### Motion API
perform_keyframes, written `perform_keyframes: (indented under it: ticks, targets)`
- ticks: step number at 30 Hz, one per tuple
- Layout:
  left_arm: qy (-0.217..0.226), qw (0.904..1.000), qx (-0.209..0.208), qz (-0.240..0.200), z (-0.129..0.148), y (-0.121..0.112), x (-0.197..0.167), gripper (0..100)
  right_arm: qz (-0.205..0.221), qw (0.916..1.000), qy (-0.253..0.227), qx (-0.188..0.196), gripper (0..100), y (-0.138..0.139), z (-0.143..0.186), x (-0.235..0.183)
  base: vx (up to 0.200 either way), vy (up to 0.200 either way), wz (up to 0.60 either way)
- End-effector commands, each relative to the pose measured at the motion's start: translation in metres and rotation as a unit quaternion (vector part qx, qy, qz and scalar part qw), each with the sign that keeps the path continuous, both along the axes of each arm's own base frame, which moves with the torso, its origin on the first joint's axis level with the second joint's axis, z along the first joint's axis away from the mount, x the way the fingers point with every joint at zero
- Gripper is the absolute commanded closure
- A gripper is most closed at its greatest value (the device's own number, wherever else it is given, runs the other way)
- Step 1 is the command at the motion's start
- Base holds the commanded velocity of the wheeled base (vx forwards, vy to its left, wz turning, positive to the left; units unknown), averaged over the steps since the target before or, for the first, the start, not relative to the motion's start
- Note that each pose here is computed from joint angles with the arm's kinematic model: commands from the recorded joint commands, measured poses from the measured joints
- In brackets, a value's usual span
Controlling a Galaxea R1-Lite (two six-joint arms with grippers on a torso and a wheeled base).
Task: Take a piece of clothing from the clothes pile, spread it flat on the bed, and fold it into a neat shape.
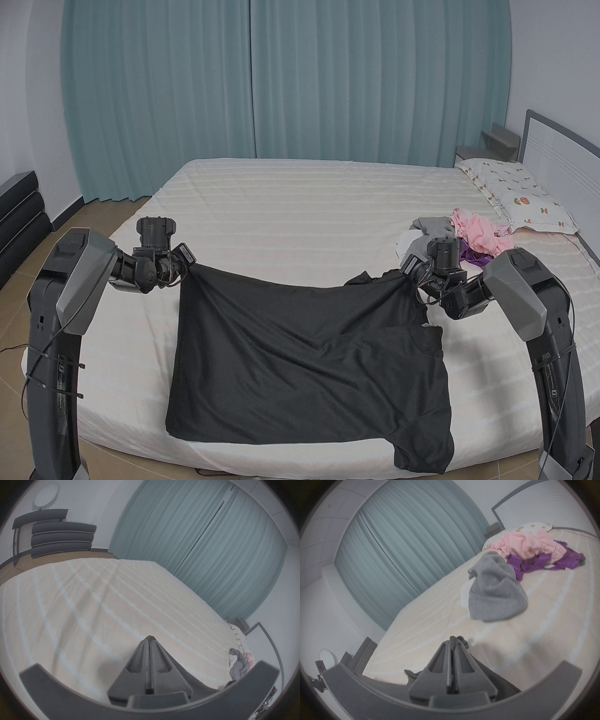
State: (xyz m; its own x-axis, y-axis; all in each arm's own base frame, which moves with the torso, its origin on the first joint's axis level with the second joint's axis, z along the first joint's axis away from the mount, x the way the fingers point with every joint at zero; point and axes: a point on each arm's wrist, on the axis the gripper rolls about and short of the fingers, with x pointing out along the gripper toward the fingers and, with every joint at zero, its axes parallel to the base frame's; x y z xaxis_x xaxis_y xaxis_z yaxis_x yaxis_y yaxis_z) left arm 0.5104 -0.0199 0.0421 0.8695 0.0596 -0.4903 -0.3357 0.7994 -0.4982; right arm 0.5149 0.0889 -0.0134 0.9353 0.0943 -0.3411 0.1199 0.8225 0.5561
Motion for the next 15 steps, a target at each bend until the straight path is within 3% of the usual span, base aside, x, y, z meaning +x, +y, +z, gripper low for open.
perform_keyframes:
  ticks: [1, 15]
  targets:
    - [-0.012, 0.9999, -0.001, 0.002, -0.001, 0.001, 0.008, 100, -0.013, 0.9995, -0.028, 0.002, 100, -0.007, 0.016, 0.009, 0.0, 0.0, 0.0]
    - [-0.03, 0.999, 0.014, 0.03, -0.016, 0.002, 0.026, 100, -0.036, 0.9961, -0.081, -0.004, 100, -0.016, 0.031, 0.026, 0.0, 0.0, 0.0]
